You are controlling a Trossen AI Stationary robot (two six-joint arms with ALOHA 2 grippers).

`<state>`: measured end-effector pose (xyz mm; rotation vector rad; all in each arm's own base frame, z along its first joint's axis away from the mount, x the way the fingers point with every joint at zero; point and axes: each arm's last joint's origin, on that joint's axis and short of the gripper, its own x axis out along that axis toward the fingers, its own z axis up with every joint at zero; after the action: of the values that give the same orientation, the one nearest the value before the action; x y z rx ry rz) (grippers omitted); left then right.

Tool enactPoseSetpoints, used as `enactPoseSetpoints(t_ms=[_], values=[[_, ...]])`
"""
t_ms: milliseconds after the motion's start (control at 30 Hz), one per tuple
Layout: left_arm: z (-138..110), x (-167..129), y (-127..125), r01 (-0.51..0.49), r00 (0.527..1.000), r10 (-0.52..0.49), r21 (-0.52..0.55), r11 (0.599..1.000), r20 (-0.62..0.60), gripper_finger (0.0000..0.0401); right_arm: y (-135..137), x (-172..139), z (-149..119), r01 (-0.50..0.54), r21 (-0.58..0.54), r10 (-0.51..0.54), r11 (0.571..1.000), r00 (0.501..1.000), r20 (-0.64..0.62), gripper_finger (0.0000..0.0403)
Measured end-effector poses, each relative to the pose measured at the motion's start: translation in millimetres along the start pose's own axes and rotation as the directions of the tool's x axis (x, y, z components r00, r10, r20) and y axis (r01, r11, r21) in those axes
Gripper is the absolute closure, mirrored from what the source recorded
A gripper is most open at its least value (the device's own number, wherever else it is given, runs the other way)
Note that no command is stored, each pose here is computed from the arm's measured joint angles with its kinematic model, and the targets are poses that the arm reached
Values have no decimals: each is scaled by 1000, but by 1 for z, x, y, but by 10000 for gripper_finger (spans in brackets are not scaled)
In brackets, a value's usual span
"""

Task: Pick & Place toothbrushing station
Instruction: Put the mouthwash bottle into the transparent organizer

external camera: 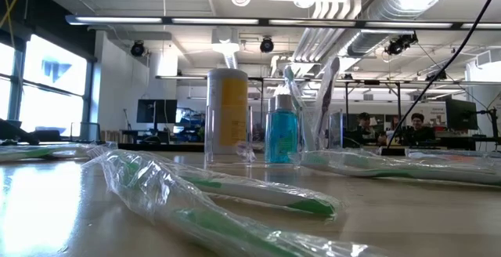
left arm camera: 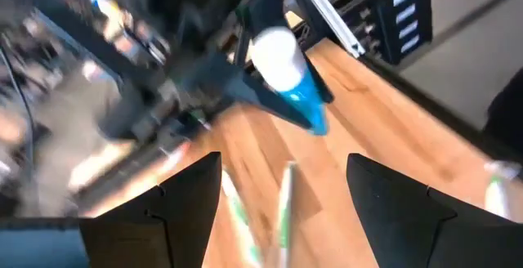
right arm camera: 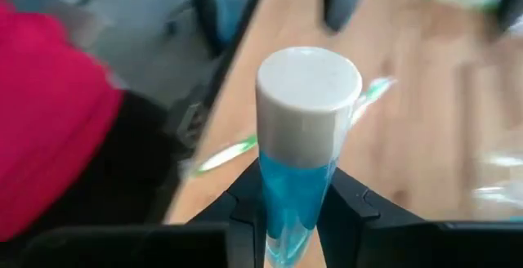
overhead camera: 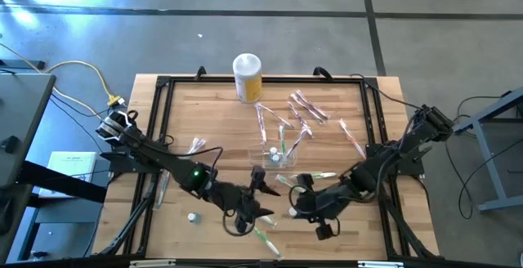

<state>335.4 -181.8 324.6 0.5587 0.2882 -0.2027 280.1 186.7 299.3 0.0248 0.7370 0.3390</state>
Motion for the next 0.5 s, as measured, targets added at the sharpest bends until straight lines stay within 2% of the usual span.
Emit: enactPoseSetpoints(t_ms=[100,267,400,500], values=[[0,1,-1,-6,1000,6,83,997,3,143,-8,9,-1,-49,35,50,998,998,-43,337],[1,1,0,-5,1000,4,92,996,18,142,-22,19,0,-45,62,49,997,996,-72,337],[1,5,-5,81,994,-95,198,977,62,142,-30,27,-1,-78,83,86,994,992,-98,333],[-2,7,-8,113,990,-131,259,959,53,142,-34,29,1,-109,84,117,990,989,-91,336]])
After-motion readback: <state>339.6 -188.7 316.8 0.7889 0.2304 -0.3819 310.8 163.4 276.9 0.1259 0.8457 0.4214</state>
